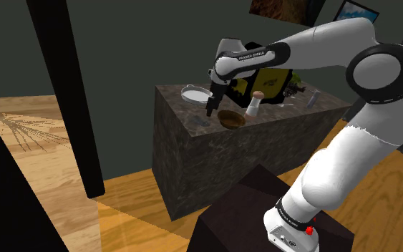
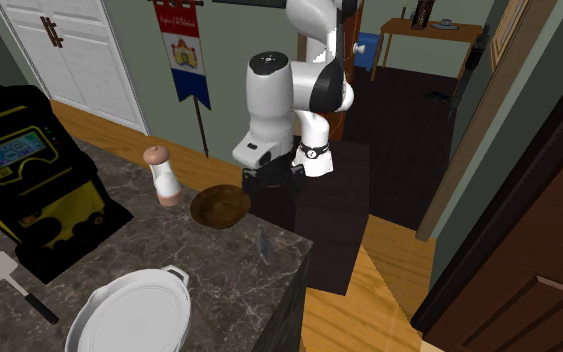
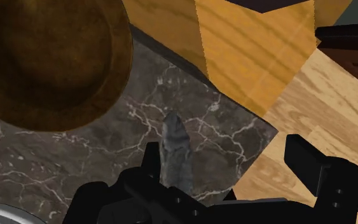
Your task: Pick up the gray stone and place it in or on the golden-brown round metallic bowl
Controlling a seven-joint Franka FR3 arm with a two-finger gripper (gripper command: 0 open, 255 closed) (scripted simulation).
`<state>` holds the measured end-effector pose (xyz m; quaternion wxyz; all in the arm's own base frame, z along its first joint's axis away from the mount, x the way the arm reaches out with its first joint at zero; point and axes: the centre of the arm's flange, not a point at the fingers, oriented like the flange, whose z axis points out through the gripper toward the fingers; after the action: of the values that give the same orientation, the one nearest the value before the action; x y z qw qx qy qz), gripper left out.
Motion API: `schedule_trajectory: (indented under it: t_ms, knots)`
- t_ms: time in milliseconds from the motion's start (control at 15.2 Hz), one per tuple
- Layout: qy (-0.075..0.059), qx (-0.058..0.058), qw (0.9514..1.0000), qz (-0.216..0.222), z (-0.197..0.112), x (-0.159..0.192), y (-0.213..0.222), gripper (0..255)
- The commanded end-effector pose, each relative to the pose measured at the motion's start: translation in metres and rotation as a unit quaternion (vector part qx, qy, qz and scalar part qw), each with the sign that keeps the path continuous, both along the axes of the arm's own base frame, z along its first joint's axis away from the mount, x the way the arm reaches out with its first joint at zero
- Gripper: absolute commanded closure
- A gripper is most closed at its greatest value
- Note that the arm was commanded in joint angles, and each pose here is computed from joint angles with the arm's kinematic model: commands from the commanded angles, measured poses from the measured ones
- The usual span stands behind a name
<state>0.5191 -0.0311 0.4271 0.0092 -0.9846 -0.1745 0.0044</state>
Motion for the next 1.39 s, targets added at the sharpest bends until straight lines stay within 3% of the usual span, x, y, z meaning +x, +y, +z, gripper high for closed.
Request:
schedule_trajectory:
  t_ms: [0,264,726,1254,1320]
  knots:
    - [0.002,0.0,0.9997,0.023,-0.017,0.024,0.0,0]
    - [0.005,0.0,0.9982,0.059,-0.045,0.06,0.007,0]
    - [0.005,0.0,0.9982,0.059,-0.085,0.059,0.007,0]
    - [0.005,0.0,0.9982,0.059,-0.085,0.059,0.007,0]
    - [0.005,0.0,0.9982,0.059,-0.085,0.059,0.007,255]
